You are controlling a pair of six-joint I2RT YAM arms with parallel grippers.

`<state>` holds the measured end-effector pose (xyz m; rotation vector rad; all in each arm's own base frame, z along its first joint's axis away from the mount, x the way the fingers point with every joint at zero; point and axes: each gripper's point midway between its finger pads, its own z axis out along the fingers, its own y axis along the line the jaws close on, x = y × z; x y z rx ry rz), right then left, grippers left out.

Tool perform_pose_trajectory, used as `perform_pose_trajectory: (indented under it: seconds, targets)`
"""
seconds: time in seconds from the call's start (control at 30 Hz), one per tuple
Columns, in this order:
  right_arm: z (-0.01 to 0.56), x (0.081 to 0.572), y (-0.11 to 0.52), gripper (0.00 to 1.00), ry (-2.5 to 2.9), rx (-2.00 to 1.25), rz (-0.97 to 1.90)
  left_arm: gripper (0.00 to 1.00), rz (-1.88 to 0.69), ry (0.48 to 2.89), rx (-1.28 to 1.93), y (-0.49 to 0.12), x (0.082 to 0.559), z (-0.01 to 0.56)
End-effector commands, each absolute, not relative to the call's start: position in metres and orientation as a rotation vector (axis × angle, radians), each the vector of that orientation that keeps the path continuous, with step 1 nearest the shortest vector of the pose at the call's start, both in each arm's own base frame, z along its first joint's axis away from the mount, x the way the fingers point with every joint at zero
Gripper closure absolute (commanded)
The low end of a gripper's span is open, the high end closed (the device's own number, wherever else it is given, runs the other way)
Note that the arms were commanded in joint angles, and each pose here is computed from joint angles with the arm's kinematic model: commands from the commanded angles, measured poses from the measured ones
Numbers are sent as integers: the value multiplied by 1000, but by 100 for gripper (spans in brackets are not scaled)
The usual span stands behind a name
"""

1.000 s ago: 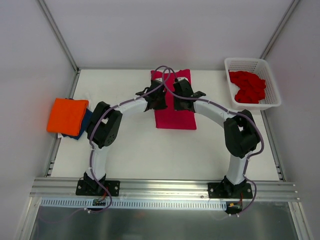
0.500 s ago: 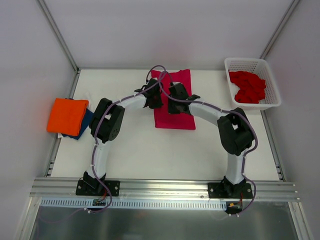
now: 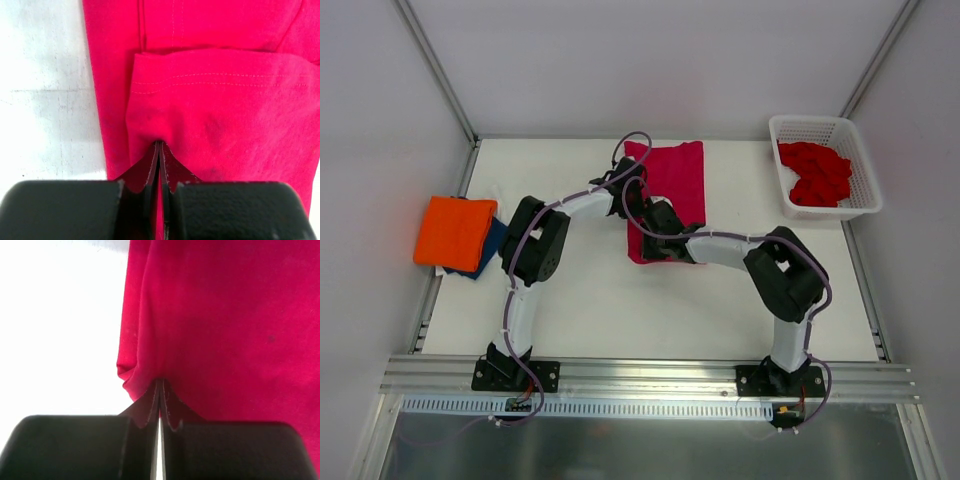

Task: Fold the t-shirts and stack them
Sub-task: Fold the tshirt

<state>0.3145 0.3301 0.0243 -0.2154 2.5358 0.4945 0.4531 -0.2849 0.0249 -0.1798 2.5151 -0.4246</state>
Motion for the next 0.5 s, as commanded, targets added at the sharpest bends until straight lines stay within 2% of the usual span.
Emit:
perform_pose_trajectory:
  seconds: [0.0,0.3,0.47]
  targets:
    - [16,276,333,99,2588,-222,537,100,-366,2555,-204,-270,443,18]
    - [4,220,330,99,2618,-297,474,100,-367,2561,-206,-268,441,18]
    - [22,201,333,99,2563,-333,461,100,-365,2567,-205,-267,439,17]
